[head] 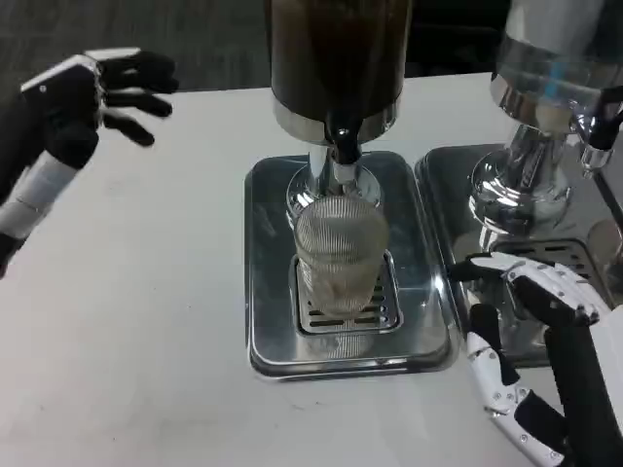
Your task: Grasp the cup under the faucet to collect the drink, then remove the cup.
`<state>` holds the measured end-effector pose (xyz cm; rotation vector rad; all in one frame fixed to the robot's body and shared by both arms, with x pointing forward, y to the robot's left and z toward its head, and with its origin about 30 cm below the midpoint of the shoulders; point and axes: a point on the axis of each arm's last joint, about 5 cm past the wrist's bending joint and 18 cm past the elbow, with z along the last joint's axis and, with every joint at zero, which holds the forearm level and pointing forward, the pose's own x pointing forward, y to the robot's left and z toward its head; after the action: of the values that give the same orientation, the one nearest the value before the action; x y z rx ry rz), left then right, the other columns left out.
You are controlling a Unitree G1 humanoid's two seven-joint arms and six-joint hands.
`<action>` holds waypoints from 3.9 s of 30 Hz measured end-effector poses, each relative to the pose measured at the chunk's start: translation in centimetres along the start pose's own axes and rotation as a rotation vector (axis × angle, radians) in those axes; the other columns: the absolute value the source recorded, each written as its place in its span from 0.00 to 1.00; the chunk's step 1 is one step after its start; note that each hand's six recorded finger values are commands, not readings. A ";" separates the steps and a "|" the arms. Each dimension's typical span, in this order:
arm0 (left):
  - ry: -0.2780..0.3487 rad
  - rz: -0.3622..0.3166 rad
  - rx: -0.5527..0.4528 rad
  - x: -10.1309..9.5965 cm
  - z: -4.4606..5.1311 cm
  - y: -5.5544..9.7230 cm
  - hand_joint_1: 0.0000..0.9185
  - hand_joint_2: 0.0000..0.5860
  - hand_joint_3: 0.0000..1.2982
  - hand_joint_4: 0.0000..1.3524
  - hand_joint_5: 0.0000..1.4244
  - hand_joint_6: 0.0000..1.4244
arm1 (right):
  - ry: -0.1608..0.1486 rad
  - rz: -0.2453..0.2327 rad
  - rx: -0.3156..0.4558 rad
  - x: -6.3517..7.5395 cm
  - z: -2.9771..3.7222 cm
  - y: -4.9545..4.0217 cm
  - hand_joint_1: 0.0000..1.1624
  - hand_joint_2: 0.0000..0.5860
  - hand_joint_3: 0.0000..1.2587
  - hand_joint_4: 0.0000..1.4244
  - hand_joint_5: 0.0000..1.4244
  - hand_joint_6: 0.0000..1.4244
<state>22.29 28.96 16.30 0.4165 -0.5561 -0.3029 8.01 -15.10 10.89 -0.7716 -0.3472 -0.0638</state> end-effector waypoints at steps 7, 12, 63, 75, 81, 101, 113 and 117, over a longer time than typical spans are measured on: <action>-0.027 -0.253 -0.355 2.8 0.53 2.0 0.00 0.04 0.12 0.07 0.12 0.12 | 0.012 0.006 0.020 0.2 -0.25 0.33 0.38 0.99 0.37 0.25 0.22 0.15; -0.007 -0.441 -0.542 4.5 0.60 2.6 0.00 0.01 0.07 0.00 0.06 0.05 | 0.021 0.002 0.036 0.4 -0.38 0.55 0.38 0.99 0.37 0.25 0.22 0.15; 0.056 -0.641 -0.629 9.6 -1.80 -1.2 0.00 0.03 0.00 0.00 0.02 0.00 | 0.084 -0.067 0.086 -0.6 0.23 2.68 0.36 0.98 0.38 0.26 0.23 0.15; 0.036 -0.603 -0.686 9.6 -2.36 -2.4 0.00 0.02 0.00 0.00 0.02 0.00 | 0.082 -0.063 0.081 -0.6 0.10 2.62 0.36 0.98 0.39 0.26 0.23 0.15; 0.057 -0.596 -0.693 9.3 -2.71 -2.5 0.00 0.02 0.00 0.00 0.02 0.00 | 0.080 -0.060 0.077 -0.6 0.02 2.55 0.36 0.98 0.39 0.26 0.23 0.15; 0.105 -0.617 -0.590 9.1 -3.28 -3.5 0.00 0.02 0.00 0.00 0.01 0.00 | 0.085 -0.062 0.081 -0.6 0.02 2.55 0.36 0.98 0.40 0.27 0.24 0.15; 0.075 -0.654 -0.418 9.8 -2.58 -4.0 0.00 0.02 0.00 0.00 0.01 0.00 | 0.097 -0.064 0.097 -0.7 0.02 2.68 0.36 0.98 0.40 0.28 0.26 0.15; 0.065 -0.666 -0.359 10.1 -2.29 -4.0 0.00 0.02 0.00 0.00 0.01 0.00 | 0.099 -0.065 0.098 -0.7 0.03 2.70 0.36 0.98 0.41 0.28 0.26 0.15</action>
<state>31.07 22.33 17.19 0.2499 -0.2738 -1.0086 7.84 -13.18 8.87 -0.6573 -0.2789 -0.1441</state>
